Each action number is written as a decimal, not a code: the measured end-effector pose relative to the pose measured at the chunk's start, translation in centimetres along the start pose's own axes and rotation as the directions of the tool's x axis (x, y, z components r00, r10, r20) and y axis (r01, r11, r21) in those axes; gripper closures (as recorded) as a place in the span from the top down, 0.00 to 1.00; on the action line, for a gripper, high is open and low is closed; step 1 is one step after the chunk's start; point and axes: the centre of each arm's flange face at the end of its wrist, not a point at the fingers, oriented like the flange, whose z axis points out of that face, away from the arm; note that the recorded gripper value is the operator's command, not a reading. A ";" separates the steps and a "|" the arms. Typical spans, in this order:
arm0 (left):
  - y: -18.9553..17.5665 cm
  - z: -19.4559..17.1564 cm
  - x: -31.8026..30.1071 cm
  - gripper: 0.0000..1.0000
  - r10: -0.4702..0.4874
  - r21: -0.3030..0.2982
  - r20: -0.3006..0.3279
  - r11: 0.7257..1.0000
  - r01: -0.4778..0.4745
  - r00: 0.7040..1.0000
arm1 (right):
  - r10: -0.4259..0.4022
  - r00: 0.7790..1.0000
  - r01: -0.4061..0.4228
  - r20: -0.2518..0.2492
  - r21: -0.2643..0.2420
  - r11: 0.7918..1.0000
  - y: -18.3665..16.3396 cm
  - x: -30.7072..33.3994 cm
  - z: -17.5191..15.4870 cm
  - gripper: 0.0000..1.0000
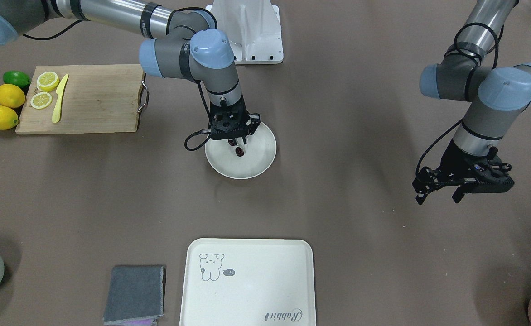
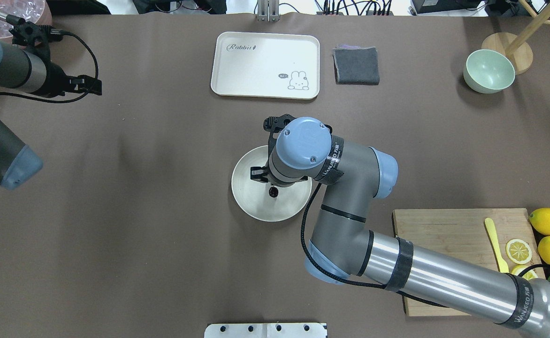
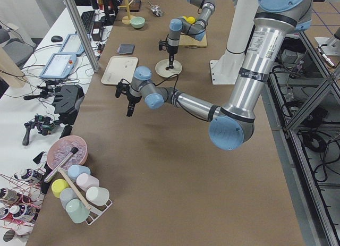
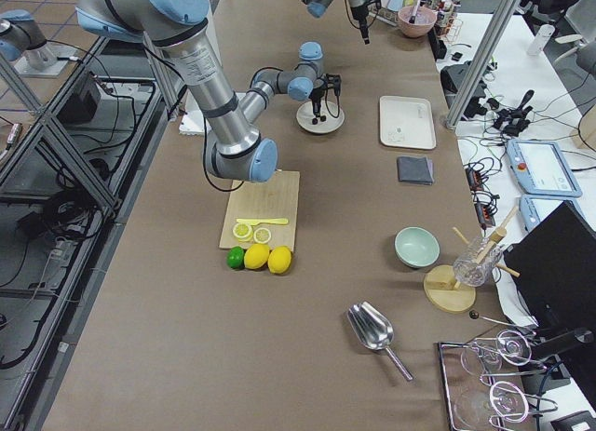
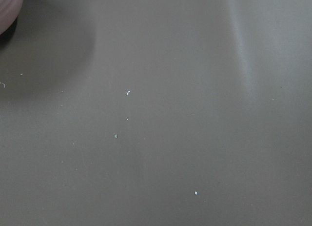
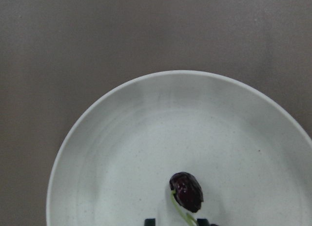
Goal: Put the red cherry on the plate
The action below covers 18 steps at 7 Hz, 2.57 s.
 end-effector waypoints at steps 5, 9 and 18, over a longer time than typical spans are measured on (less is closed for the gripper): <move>0.2 -1.5 -7.3 0.98 0.054 -0.105 -0.035 0.993 -0.058 0.998 | 0.005 0.999 -0.007 -0.048 -0.040 0.999 -5.3 6.8 -8.9 1.00; -1.6 -6.0 -19.1 0.98 0.085 -0.104 0.045 0.991 -0.080 0.995 | -0.165 0.979 0.151 -0.118 -0.119 0.981 -13.3 33.7 -18.6 1.00; -0.1 -16.0 -35.4 0.98 0.129 -0.195 0.028 0.973 -0.121 0.991 | -0.056 0.987 0.034 -0.147 -0.154 0.988 -7.0 75.8 -28.1 1.00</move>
